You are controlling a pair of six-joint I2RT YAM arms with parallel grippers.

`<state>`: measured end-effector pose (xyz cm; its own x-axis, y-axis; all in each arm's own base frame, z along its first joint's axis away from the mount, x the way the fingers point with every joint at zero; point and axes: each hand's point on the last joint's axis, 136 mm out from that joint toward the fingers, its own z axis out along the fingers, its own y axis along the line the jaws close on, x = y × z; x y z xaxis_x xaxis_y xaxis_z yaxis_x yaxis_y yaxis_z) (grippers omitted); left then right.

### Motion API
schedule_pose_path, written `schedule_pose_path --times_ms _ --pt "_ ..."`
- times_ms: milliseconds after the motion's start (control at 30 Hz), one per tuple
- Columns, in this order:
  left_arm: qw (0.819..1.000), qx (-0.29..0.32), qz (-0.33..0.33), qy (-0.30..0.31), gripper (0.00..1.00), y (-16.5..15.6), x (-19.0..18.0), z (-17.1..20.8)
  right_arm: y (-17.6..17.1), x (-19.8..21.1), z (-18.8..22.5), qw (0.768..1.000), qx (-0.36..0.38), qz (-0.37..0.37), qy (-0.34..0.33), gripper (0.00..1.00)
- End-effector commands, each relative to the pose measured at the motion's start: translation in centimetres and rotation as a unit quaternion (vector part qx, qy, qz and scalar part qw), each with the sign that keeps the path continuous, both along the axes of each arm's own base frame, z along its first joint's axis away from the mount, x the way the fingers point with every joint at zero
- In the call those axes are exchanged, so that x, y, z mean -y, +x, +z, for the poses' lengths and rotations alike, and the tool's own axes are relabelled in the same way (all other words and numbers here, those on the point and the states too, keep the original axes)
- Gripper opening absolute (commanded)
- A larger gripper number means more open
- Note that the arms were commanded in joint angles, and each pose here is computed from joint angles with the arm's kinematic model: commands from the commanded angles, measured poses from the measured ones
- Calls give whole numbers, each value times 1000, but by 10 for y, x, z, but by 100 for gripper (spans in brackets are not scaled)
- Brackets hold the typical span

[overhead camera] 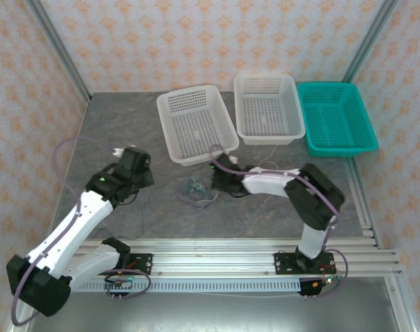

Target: Untangle the cables

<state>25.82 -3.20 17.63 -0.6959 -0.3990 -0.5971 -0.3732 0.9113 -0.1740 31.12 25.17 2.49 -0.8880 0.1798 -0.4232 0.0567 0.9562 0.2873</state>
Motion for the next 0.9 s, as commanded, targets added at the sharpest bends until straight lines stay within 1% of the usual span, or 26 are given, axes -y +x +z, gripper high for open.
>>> schedule_pose_path --times_ms 0,67,167,267,367,467,567,600,633,667,733,767,833,867 --pt "995 -14 98 27 0 -26 -56 10 -7 118 -9 982 -18 -168 -80 0" --pt "992 -8 128 15 0 -29 -72 12 -14 162 -5 969 -15 -231 -83 0" --pt "989 -14 147 -8 0 -29 -81 7 -23 206 5 952 -3 -294 -84 0" --pt "988 -24 149 -28 0 -23 -82 0 -29 234 15 939 8 -335 -81 0" --pt "987 -30 156 -27 0 -21 -86 -3 -34 259 25 924 17 -374 -81 0" --pt "984 -34 174 -27 0 -24 -95 -2 -41 284 34 903 26 -424 -59 0" --pt "982 -30 185 -33 0 -26 -102 0 -44 300 51 892 50 -447 -42 0" --pt "982 -28 183 -40 0 -25 -101 1 -43 300 56 894 58 -441 -41 0" --pt "985 -28 163 -45 0 -22 -96 0 -39 295 59 903 63 -424 -29 0" --pt "987 -25 145 -61 0 -18 -88 -1 -34 284 61 913 67 -403 -6 0" --pt "991 -11 89 -102 0 -4 -63 -4 -23 255 58 934 68 -349 44 0" --pt "992 -10 65 -112 0 1 -51 -7 -21 239 57 943 65 -322 54 0" --pt "995 -18 33 -93 0 3 -35 -10 -24 223 49 954 52 -292 44 1" --pt "996 -21 17 -82 0 3 -28 -10 -26 220 45 956 45 -287 40 5"
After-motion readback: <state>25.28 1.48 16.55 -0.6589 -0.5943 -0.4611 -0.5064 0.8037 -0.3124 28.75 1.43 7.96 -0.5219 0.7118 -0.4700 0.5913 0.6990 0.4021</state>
